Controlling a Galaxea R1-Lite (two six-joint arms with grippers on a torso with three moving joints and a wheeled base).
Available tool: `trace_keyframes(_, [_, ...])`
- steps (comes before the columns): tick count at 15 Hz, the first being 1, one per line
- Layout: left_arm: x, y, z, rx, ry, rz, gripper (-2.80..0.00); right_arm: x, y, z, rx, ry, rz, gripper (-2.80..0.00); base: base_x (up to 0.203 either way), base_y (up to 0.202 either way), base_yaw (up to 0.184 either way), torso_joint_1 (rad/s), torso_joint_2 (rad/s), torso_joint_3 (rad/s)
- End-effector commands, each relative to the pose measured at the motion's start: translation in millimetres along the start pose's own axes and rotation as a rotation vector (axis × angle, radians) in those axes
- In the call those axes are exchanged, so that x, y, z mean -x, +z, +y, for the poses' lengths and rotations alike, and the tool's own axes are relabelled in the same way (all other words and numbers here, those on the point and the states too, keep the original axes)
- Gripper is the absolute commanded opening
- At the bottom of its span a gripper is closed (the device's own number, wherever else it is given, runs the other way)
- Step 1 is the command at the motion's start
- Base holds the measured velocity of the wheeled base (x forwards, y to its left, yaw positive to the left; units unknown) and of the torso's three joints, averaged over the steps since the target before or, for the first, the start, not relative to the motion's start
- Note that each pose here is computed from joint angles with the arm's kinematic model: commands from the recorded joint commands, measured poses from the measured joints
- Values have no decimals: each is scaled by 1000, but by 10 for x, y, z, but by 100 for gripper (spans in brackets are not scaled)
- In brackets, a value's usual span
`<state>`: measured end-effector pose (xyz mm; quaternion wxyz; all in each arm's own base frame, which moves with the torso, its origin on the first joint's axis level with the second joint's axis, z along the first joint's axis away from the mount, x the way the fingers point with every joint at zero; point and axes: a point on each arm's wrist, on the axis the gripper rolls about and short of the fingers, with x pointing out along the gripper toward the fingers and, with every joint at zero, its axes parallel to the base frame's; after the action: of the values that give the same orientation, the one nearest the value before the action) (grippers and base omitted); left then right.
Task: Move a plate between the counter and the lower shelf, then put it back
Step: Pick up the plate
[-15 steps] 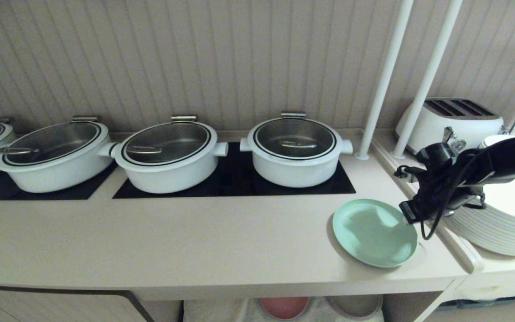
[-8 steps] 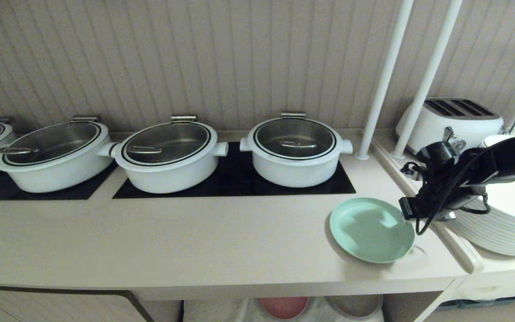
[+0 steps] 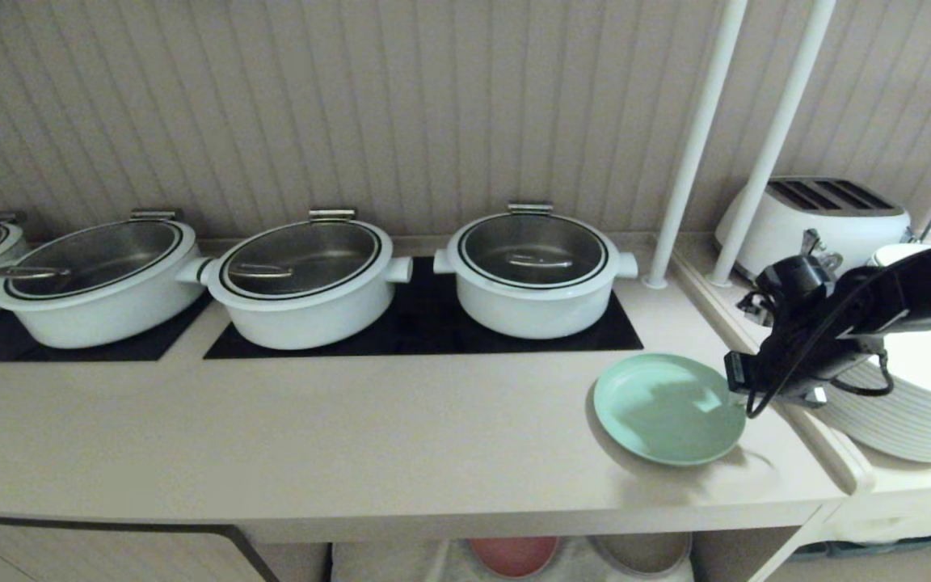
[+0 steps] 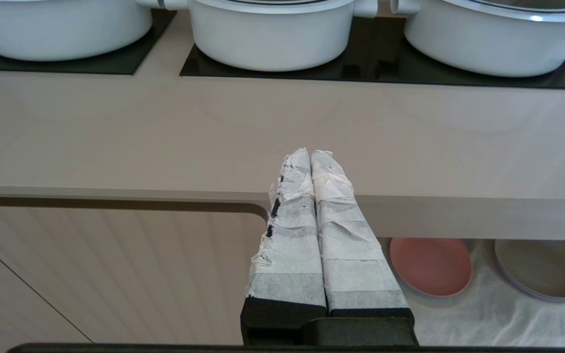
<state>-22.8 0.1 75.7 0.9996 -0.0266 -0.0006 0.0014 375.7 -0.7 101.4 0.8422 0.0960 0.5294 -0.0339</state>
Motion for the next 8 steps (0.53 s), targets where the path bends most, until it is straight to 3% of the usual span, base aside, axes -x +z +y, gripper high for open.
trace_keyframes(1, [0,0,0,0,0,0,-280,25,-5,-5,-6,2,-3,-280,0,0,0,0,0,0])
trace_keyframes(8, [0,0,0,2,0,0,-280,36,1,13,-108,49,3,-280,0,0,0,0,0,0])
